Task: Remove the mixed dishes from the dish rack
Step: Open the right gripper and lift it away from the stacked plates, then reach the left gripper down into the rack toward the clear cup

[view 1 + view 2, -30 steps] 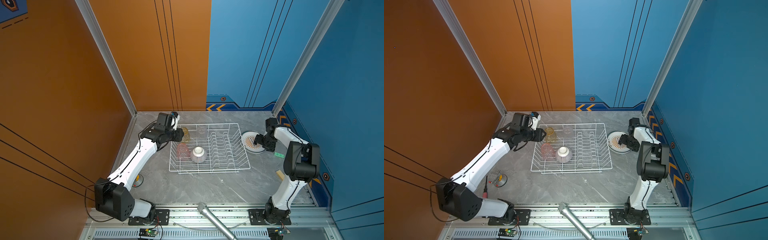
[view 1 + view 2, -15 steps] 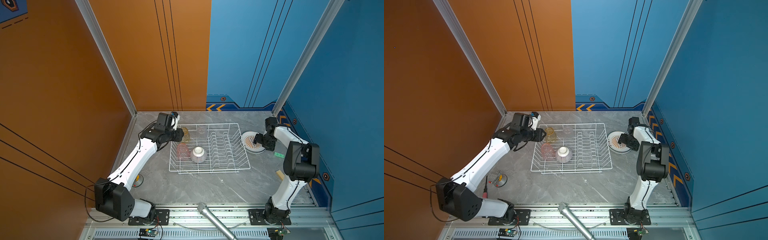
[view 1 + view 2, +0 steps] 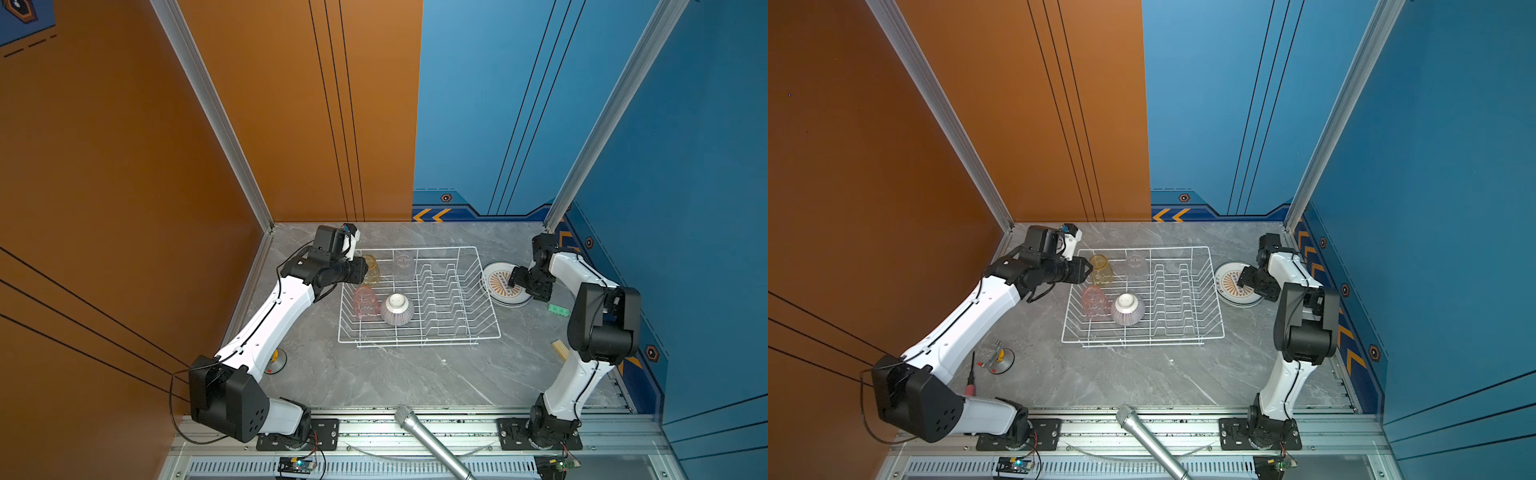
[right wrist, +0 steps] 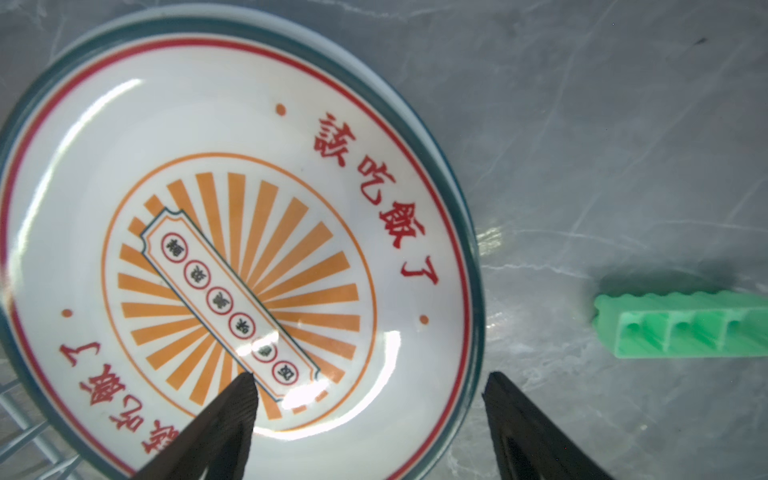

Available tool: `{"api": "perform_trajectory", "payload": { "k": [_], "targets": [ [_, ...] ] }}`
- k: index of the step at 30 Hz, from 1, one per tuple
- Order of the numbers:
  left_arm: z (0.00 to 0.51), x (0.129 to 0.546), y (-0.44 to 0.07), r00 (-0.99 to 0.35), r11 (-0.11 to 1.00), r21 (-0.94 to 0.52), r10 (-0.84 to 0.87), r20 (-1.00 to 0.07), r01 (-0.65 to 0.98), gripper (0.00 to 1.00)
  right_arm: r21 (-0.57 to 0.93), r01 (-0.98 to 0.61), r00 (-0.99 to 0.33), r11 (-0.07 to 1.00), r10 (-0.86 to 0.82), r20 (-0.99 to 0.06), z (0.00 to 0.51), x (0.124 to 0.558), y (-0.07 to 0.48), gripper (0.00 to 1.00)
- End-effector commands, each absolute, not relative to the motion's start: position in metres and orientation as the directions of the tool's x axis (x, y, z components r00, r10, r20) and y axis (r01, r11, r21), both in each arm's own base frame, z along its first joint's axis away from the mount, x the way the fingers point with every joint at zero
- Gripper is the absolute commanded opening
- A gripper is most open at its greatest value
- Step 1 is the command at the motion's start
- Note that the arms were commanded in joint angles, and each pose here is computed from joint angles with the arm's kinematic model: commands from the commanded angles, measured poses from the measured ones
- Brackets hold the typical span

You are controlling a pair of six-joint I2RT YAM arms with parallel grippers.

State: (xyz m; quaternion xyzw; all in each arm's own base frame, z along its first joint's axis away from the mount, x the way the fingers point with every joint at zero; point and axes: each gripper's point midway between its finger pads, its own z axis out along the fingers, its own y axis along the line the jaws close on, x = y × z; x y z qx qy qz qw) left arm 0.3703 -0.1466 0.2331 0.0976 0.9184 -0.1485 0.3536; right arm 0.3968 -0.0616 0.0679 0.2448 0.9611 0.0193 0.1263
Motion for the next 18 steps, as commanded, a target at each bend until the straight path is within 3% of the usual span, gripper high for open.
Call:
{"api": "perform_trajectory", "payload": {
  "k": [1,7,14,18],
  "targets": [
    [0.236,0.365,-0.147,-0.708,0.938,-0.144,0.132,-0.693,0.316,0.44,0.122,0.466,-0.822,0.877,0.479,-0.306,0.108,0.388,-0.071,0.84],
    [0.239,0.364,-0.167,-0.666,0.923,-0.051,0.236,-0.708,0.382,0.44,0.176,0.364,-0.806,0.915,0.404,-0.433,0.158,0.392,-0.052,0.84],
    [0.237,0.364,-0.196,-0.65,0.88,-0.066,0.295,-0.7,0.47,0.42,0.217,0.199,-0.787,0.956,0.288,-0.546,0.203,0.391,-0.009,0.84],
    [0.233,0.37,-0.212,-0.637,0.866,-0.036,0.338,-0.693,0.499,0.5,0.238,0.145,-0.769,0.96,0.261,-0.584,0.217,0.388,0.008,0.87]
  ]
}}
